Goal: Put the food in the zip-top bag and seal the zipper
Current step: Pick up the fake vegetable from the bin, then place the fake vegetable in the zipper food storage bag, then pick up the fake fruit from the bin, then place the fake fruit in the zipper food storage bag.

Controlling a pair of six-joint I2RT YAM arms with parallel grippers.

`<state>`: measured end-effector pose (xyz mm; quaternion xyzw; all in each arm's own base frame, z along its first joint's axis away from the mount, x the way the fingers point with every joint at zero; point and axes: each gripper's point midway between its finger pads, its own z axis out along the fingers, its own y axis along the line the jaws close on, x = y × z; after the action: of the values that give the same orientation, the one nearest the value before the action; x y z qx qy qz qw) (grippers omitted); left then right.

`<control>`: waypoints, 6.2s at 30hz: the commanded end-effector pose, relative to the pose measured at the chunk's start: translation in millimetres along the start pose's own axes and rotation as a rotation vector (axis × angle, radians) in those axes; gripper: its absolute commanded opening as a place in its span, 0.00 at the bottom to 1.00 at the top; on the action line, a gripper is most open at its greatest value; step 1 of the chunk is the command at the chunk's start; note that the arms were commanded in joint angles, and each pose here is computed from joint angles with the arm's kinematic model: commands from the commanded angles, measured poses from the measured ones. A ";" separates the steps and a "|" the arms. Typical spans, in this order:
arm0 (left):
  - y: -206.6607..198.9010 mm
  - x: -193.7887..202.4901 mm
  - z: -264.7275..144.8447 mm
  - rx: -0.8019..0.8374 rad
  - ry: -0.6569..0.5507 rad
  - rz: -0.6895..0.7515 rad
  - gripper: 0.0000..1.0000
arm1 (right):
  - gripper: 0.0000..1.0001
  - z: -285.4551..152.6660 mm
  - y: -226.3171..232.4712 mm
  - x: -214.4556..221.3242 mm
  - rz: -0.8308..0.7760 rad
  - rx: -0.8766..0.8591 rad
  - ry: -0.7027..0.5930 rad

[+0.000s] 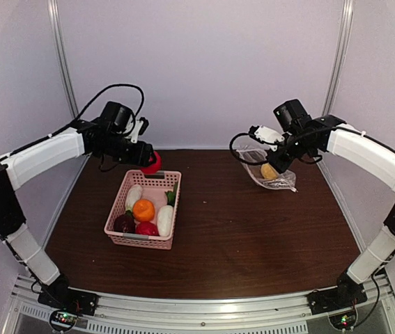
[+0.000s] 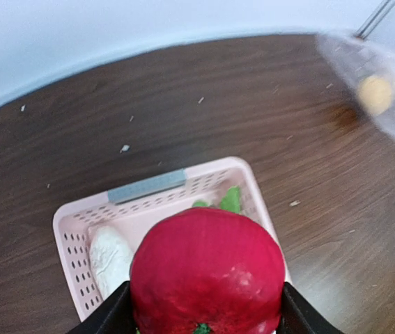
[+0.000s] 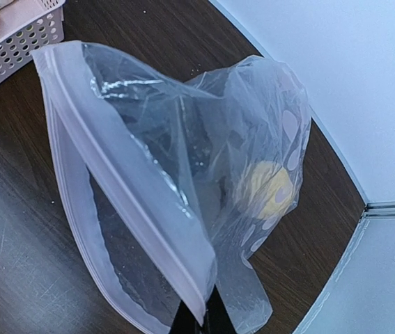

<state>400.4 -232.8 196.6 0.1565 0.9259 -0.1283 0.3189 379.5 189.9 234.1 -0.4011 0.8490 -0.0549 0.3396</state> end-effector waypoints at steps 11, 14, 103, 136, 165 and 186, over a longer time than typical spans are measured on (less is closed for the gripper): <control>-199.3 -31.9 -99.9 0.866 -0.521 0.105 0.55 | 0.00 -3.8 26.5 -64.4 0.173 -0.226 -0.147; -237.9 -30.0 -88.6 0.955 -0.487 0.097 0.54 | 0.00 0.6 31.8 -72.4 0.194 -0.271 -0.140; -26.4 113.4 -11.4 -0.203 0.214 0.161 0.92 | 0.00 -6.4 33.3 -48.8 0.053 -0.353 -0.115; 17.6 126.2 74.9 -0.213 0.337 0.056 0.88 | 0.00 -13.5 56.4 -45.9 0.028 -0.395 -0.120; -110.9 -40.3 -96.6 0.494 -0.311 -0.068 0.60 | 0.00 -7.9 50.6 -65.3 0.119 -0.398 -0.122; -273.9 -67.8 -79.1 0.883 -0.441 -0.094 0.52 | 0.00 -26.6 28.4 -99.0 0.231 -0.338 -0.217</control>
<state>301.3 -453.0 310.4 0.2224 0.7363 -0.5167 0.3760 385.2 271.6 271.3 -0.3671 0.8528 0.1678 0.3314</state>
